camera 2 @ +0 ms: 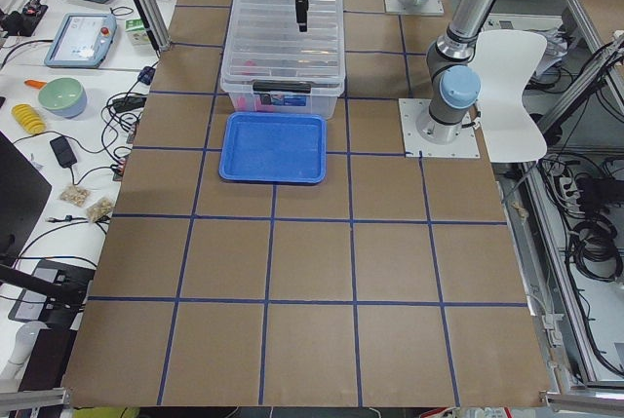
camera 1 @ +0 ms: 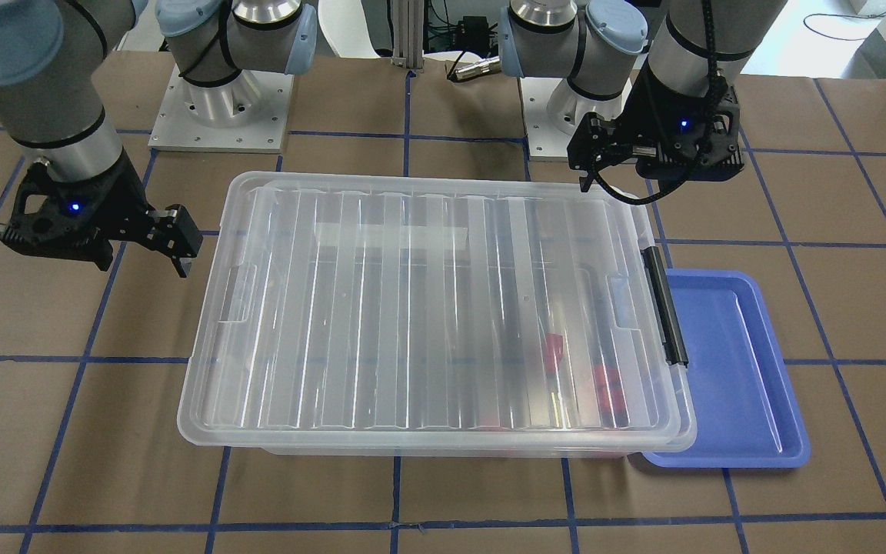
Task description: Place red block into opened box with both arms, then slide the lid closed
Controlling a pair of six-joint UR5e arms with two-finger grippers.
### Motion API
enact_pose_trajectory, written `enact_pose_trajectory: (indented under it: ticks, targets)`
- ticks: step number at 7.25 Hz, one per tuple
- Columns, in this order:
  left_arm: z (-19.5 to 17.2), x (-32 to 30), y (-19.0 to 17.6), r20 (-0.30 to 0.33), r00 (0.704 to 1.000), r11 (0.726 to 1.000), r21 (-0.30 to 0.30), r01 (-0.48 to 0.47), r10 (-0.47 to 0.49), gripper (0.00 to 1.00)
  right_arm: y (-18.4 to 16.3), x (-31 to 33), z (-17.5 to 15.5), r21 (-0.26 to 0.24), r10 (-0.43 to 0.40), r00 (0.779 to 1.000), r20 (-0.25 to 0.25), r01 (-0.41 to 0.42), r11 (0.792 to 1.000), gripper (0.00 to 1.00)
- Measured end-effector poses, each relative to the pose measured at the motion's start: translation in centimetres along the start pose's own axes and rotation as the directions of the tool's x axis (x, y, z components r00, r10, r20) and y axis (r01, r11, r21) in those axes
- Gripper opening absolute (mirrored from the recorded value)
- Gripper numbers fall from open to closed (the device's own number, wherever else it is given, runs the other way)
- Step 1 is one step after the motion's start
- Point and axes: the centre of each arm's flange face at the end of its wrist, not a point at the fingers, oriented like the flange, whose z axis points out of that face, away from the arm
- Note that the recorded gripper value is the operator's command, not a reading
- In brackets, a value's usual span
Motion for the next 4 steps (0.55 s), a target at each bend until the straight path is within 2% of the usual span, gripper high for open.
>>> enact_pose_trajectory:
  ticks: [2,4]
  targets:
    - [0.0,0.0,0.0,-0.002,1.0,1.0,-0.001,-0.001,0.001,1.0,1.6,-2.1,-6.3,0.003,0.017,1.0,0.004,-0.017,1.0,1.0]
    - [0.0,0.0,0.0,-0.002,1.0,1.0,0.0,-0.001,0.001,1.0,2.8,-4.5,-9.1,-0.024,0.021,1.0,0.005,-0.021,0.999,1.0]
